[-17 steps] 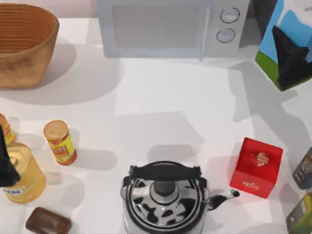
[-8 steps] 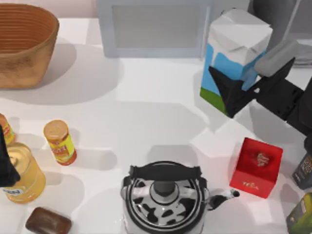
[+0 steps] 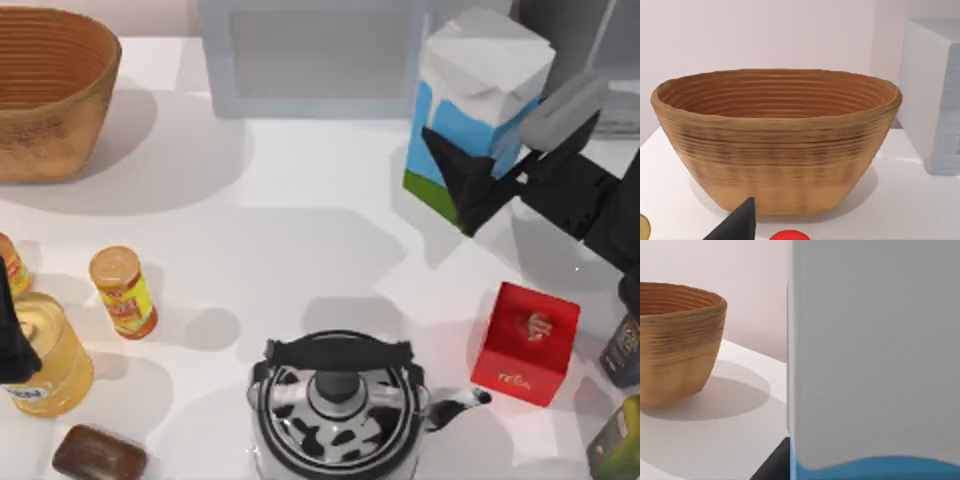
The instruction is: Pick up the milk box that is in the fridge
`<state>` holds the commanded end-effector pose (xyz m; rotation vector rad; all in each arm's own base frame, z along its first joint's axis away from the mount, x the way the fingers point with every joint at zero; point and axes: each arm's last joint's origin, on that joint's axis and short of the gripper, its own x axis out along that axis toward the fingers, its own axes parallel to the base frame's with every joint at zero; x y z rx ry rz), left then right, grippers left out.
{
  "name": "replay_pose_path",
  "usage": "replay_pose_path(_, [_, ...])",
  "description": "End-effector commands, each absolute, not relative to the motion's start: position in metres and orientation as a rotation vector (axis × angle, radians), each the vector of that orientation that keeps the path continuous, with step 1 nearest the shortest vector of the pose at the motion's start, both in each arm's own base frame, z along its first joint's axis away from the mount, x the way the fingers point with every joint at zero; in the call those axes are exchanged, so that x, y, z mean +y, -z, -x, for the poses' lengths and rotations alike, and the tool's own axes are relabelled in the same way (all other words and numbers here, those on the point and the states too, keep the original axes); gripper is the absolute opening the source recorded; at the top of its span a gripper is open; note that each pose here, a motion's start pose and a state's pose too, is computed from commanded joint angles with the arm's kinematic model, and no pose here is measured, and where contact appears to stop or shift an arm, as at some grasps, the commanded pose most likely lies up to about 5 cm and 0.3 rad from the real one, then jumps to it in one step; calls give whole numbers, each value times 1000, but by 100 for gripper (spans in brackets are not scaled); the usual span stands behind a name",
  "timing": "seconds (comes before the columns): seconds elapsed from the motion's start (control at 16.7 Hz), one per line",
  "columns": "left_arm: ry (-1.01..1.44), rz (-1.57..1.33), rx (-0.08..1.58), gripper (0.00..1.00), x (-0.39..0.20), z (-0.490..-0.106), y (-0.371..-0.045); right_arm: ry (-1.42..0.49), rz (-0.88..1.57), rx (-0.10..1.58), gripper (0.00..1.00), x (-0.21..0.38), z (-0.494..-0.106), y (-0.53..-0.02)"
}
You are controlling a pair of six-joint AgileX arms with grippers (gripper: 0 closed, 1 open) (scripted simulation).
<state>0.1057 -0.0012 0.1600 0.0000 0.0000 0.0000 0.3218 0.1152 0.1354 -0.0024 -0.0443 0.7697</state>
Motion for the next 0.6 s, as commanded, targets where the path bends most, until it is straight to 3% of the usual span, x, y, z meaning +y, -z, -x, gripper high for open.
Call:
replay_pose_path(0.24, [0,0,0,100,-1,-106,-160,-842,-3,-175,0,144,-325,-156])
replay_pose_path(0.6, [0,0,0,100,-1,-106,-160,-829,-28,-21,0,162,-342,-101])
